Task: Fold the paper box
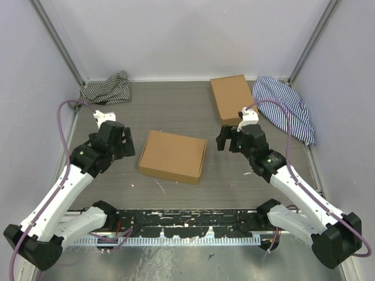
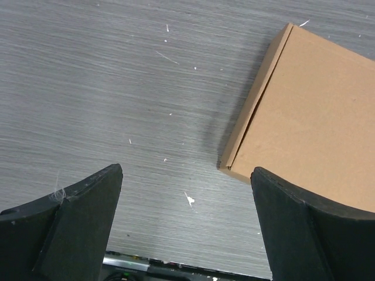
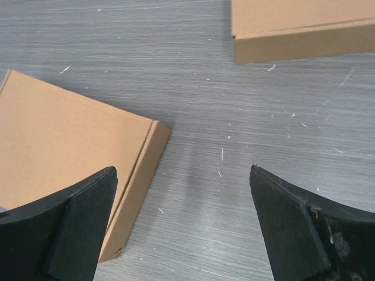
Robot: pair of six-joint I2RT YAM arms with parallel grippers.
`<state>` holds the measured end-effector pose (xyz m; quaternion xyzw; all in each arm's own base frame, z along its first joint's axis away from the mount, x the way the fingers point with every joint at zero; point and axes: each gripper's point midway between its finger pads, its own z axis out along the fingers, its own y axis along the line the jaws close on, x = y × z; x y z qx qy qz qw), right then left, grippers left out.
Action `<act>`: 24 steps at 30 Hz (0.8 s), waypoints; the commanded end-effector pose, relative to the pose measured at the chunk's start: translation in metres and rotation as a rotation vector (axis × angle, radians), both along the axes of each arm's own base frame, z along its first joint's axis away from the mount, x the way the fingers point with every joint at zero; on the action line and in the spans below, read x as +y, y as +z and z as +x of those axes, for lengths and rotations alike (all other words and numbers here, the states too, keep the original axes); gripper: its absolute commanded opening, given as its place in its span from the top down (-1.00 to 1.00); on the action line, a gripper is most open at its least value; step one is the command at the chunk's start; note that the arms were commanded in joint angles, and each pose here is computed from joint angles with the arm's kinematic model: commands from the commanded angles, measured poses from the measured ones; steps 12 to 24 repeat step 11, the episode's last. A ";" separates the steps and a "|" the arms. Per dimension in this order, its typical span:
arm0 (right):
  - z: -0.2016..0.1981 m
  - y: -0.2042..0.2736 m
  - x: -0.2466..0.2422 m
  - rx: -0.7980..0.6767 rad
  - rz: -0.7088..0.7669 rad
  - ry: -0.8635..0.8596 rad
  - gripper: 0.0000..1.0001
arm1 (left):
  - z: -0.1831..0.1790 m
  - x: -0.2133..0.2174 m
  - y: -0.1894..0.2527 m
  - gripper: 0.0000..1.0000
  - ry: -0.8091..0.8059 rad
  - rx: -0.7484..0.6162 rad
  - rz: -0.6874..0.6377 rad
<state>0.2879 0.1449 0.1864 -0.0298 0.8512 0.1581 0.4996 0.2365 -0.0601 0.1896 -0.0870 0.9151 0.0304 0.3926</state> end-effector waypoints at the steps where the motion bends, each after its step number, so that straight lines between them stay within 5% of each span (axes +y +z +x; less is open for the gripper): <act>1: 0.000 0.008 -0.015 -0.052 0.034 -0.099 -1.00 | -0.007 0.006 0.001 -0.96 -0.033 -0.012 0.022; 24: -0.008 0.015 -0.021 -0.084 0.031 -0.089 -1.00 | -0.015 0.008 -0.006 -0.96 -0.086 0.049 0.071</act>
